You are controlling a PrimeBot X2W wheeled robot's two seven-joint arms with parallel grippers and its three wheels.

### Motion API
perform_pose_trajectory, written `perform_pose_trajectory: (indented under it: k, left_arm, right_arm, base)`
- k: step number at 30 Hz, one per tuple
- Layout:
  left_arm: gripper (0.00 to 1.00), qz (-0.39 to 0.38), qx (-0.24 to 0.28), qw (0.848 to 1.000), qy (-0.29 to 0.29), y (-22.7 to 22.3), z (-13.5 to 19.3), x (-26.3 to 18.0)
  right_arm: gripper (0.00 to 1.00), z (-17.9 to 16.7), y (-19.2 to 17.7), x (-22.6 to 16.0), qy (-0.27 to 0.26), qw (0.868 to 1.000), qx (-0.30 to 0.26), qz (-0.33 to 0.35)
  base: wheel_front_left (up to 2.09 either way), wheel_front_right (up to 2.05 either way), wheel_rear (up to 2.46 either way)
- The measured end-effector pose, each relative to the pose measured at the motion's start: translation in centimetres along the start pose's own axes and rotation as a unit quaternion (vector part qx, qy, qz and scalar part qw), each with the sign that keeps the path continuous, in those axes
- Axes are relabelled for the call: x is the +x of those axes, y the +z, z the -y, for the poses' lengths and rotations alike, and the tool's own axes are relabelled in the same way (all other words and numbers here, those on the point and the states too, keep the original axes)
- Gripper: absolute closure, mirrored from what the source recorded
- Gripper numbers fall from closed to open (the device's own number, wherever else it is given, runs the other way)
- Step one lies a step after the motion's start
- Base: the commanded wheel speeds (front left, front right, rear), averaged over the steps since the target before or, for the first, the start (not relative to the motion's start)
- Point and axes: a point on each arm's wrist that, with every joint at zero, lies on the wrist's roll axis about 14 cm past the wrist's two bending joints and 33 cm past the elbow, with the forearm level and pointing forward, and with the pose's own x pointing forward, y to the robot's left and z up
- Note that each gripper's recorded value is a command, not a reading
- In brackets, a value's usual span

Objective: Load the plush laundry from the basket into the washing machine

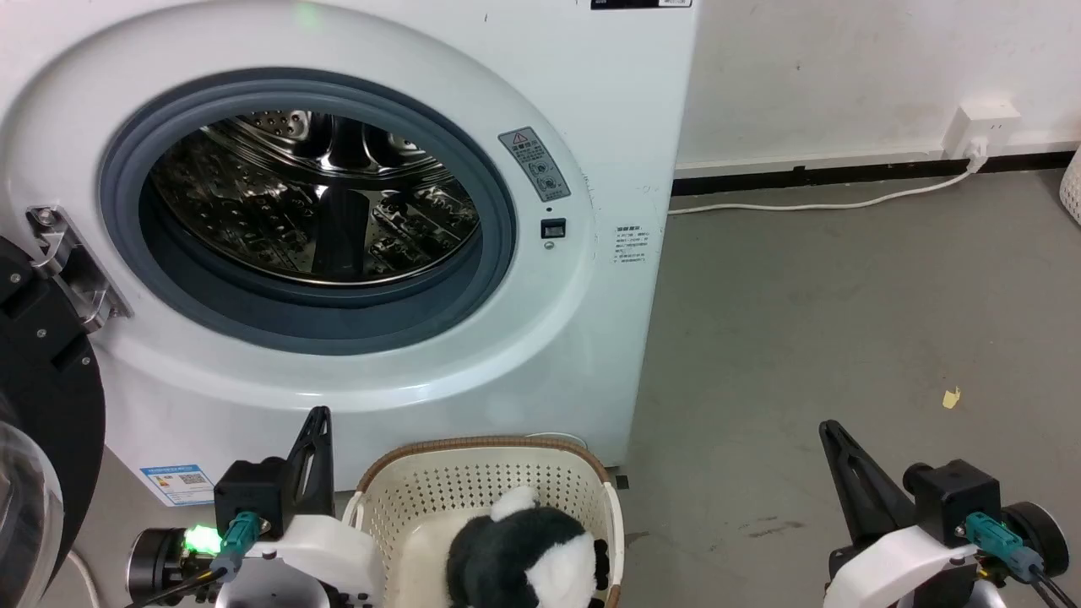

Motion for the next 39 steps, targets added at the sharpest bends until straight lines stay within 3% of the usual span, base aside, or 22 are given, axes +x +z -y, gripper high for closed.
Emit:
perform_pose_trajectory:
  k: [16, 17, 39]
  left_arm:
    - [1.00, 0.000, 0.000, 1.000, 0.000, 0.0, 0.0, 0.0]
    - [0.00, 0.000, 0.000, 1.000, 0.000, 0.0, 0.0, 0.0]
    - [0.00, -0.012, -0.030, 0.999, -0.022, -1.3, 1.9, 0.1]
  right_arm:
    - [1.00, 0.0, 0.0, 0.0, 0.000, 1.000, 0.000, 0.000]
    - [0.00, 0.0, 0.0, 0.0, 0.000, 1.000, 0.000, 0.000]
    - [0.00, 0.3, -0.5, 0.0, -0.004, 1.000, 0.025, 0.003]
  base:
    - [0.00, 0.00, 0.00]
    - [0.00, 0.00, 0.00]
    - [0.00, 0.00, 0.00]
